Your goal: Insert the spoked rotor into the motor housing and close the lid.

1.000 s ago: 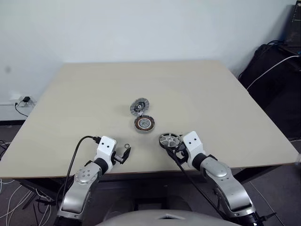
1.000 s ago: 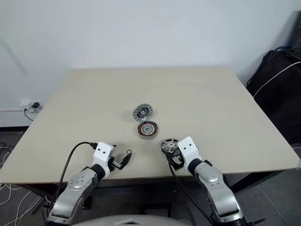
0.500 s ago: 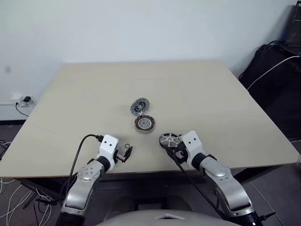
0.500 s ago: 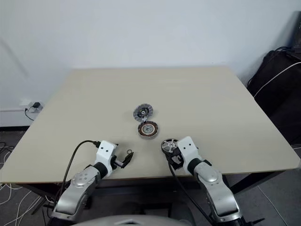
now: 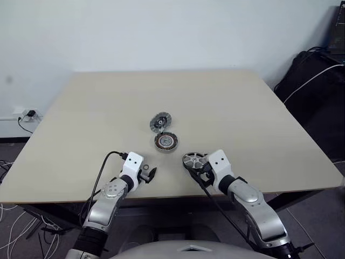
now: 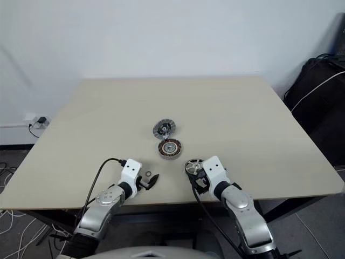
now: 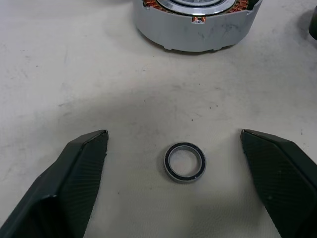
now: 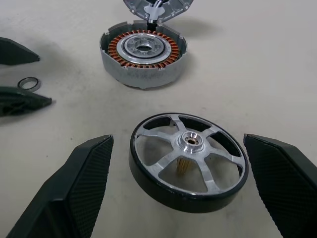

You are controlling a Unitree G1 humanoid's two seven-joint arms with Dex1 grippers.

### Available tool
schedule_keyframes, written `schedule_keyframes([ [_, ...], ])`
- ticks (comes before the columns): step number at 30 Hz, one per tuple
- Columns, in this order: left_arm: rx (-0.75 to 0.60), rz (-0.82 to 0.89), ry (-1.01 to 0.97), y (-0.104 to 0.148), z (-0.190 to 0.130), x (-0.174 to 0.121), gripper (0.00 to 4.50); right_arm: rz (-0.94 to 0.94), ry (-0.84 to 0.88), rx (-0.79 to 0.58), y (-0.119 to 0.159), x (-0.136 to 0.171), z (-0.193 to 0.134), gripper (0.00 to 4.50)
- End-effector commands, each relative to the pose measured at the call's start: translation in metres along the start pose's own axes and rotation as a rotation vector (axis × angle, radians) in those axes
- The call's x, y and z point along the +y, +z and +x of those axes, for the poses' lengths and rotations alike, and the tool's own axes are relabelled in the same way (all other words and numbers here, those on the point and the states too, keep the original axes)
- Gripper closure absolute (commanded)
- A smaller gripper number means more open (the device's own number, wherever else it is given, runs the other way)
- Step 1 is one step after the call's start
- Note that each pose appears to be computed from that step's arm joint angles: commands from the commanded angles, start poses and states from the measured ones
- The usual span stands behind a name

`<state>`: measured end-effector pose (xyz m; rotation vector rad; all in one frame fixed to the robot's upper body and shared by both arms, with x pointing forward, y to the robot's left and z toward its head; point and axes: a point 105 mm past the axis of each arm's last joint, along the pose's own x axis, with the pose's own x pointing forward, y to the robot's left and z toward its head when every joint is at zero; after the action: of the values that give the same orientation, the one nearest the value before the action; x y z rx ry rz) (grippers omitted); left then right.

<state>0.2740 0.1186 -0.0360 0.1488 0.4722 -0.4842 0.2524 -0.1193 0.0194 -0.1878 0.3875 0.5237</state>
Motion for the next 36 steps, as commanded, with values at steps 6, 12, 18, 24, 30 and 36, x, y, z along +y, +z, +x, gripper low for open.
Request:
schedule_keyframes([
  [6,0.067,-0.013,0.024,-0.016,-0.009,0.007,2.89,-0.015,-0.021,-0.056,0.012,-0.003,-0.003,0.00],
  [12,0.082,-0.002,0.005,-0.018,-0.025,0.006,3.83,-0.015,-0.017,-0.054,0.012,-0.003,-0.003,0.00],
  [18,-0.043,-0.009,-0.027,0.017,-0.022,-0.001,3.83,-0.016,-0.005,-0.054,0.013,-0.002,0.001,0.00],
  [24,-0.240,-0.001,-0.091,0.070,0.000,-0.019,3.83,-0.020,0.009,-0.057,0.015,0.001,0.004,0.00],
  [30,-0.292,-0.025,-0.051,0.094,0.035,-0.017,3.83,-0.021,0.005,-0.066,0.017,0.001,0.005,0.00],
  [36,-0.269,-0.033,-0.035,0.102,0.067,-0.018,3.83,-0.018,-0.010,-0.078,0.019,0.001,0.004,0.00],
])
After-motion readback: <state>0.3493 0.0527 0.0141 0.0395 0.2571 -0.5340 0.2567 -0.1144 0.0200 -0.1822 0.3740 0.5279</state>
